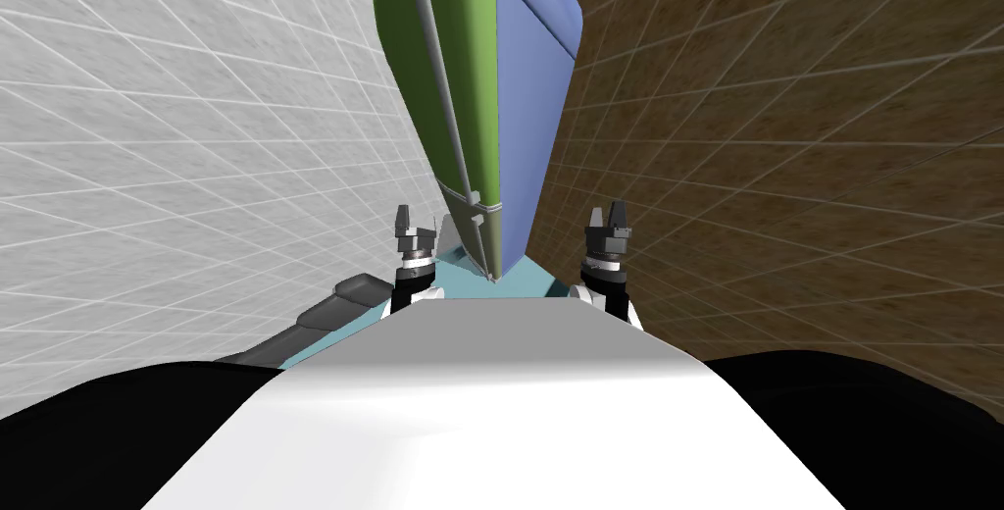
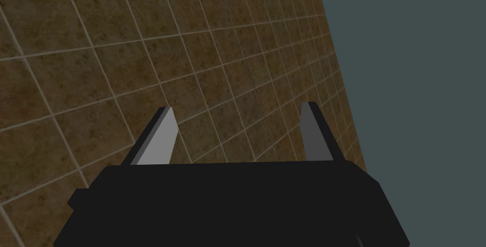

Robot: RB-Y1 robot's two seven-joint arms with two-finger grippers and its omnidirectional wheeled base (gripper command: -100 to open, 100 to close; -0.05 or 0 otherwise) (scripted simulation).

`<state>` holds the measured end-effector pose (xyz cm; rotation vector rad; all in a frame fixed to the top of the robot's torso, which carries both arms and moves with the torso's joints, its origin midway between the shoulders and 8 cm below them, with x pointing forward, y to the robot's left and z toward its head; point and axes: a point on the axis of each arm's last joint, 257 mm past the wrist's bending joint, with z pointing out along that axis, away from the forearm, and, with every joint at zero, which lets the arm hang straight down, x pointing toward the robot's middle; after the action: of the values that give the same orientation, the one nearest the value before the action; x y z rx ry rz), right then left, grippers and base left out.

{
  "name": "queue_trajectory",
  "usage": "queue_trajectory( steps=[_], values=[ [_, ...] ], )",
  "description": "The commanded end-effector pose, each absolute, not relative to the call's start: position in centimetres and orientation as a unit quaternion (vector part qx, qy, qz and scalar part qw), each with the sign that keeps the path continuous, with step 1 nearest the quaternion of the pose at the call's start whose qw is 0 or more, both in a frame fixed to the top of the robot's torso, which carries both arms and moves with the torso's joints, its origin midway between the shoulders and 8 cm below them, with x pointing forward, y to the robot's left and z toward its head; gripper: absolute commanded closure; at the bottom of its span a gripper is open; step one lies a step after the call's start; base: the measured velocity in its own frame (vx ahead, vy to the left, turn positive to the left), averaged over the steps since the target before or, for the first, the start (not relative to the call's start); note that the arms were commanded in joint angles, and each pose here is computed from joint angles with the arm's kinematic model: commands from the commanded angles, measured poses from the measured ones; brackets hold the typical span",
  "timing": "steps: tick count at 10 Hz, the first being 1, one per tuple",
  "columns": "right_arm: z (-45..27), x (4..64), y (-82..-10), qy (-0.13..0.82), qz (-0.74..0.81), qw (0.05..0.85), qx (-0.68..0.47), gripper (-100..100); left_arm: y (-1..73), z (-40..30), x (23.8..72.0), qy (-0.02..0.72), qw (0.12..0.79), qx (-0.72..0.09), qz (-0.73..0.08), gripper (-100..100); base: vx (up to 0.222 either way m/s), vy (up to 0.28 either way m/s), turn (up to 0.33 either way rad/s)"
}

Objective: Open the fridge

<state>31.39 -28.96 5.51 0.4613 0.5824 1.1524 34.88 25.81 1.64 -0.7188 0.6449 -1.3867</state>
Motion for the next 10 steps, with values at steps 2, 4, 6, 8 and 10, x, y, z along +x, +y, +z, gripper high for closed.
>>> queue_trajectory(
  steps=[2,4,6,8,10],
  values=[
    [5.51,31.39,-28.96,0.269,0.532,0.774,0.213,0,25.81,1.65,34.88,0.285,0.664,-0.318,-0.614,0,0.0,0.0,0.0],
    [5.51,31.38,-28.96,0.269,0.532,0.774,0.213,0,25.81,1.65,34.88,0.285,0.664,-0.318,-0.614,0,0.0,0.0,0.0],
    [5.52,31.38,-28.96,0.269,0.532,0.774,0.213,0,25.81,1.65,34.87,0.285,0.664,-0.318,-0.614,0,0.0,0.0,0.0],
    [5.52,31.38,-28.96,0.269,0.532,0.774,0.213,0,25.81,1.66,34.87,0.285,0.664,-0.318,-0.614,0,0.0,0.0,0.0],
    [5.52,31.38,-28.96,0.269,0.532,0.774,0.213,0,25.41,1.54,35.14,0.303,0.662,-0.308,-0.612,-100,0.004,-0.002,0.0]
  ],
)
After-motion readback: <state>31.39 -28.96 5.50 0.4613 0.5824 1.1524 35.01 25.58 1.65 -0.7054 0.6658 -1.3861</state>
